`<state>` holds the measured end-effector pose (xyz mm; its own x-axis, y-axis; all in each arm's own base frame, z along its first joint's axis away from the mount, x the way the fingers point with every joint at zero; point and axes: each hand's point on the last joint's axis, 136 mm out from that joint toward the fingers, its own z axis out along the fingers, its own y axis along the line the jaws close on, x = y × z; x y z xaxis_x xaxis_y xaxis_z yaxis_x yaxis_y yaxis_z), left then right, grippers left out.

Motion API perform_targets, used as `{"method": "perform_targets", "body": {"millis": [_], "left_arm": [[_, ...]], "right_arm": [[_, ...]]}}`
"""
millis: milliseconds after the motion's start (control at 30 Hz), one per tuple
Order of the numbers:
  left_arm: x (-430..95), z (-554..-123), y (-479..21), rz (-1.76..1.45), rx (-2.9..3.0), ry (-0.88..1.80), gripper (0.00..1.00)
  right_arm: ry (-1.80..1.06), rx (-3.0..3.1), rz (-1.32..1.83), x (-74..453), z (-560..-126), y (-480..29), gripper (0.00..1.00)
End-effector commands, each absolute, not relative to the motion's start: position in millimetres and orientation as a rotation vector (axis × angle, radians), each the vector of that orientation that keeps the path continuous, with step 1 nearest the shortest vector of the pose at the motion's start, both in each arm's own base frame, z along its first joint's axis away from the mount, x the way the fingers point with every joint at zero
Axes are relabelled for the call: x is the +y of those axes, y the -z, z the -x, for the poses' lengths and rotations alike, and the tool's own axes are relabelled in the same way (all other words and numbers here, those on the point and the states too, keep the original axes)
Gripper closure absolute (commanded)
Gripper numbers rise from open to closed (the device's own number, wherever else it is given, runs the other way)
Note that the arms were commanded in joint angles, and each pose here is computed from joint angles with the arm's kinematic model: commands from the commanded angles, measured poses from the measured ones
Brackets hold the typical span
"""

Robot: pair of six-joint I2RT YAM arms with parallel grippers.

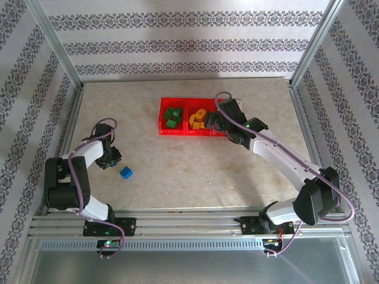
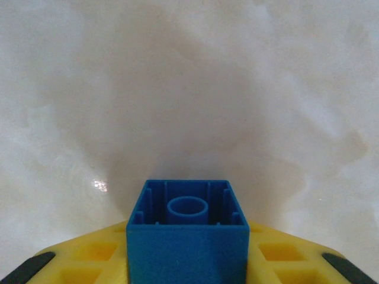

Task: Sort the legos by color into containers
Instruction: Pick up the lego from the middle-left of the table.

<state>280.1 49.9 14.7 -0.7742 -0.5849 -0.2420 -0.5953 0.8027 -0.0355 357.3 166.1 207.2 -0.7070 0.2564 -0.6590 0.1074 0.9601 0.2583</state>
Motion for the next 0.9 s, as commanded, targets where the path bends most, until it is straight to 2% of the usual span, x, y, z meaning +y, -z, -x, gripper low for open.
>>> {"method": "perform_targets", "body": {"millis": [0,267,467,700,867], "left_arm": [[47.9,-300.7,-15.4,0.92,2.681,0.014,0.68],[45.8,-301.8,-25.2,0.897,2.652,0.039,0.69],[35.0,-308.3,-50.4,0.848,2.598,0.127,0.69],[-6.3,-324.8,-96.6,0.724,2.499,0.281,0.69],[-59.4,-344.9,-130.4,0.548,2.454,0.344,0.69]], "right_arm": [[-0.236,2.338,-0.281,159.1,-349.6,-211.6,0.02],[-0.228,2.341,-0.286,156.8,-347.4,-208.7,0.02],[-0.217,2.342,-0.295,155.8,-344.2,-205.3,0.02],[-0.176,2.335,-0.326,146.7,-335.1,-198.3,0.02],[-0.126,2.31,-0.37,131.3,-325.0,-198.1,0.02]]}}
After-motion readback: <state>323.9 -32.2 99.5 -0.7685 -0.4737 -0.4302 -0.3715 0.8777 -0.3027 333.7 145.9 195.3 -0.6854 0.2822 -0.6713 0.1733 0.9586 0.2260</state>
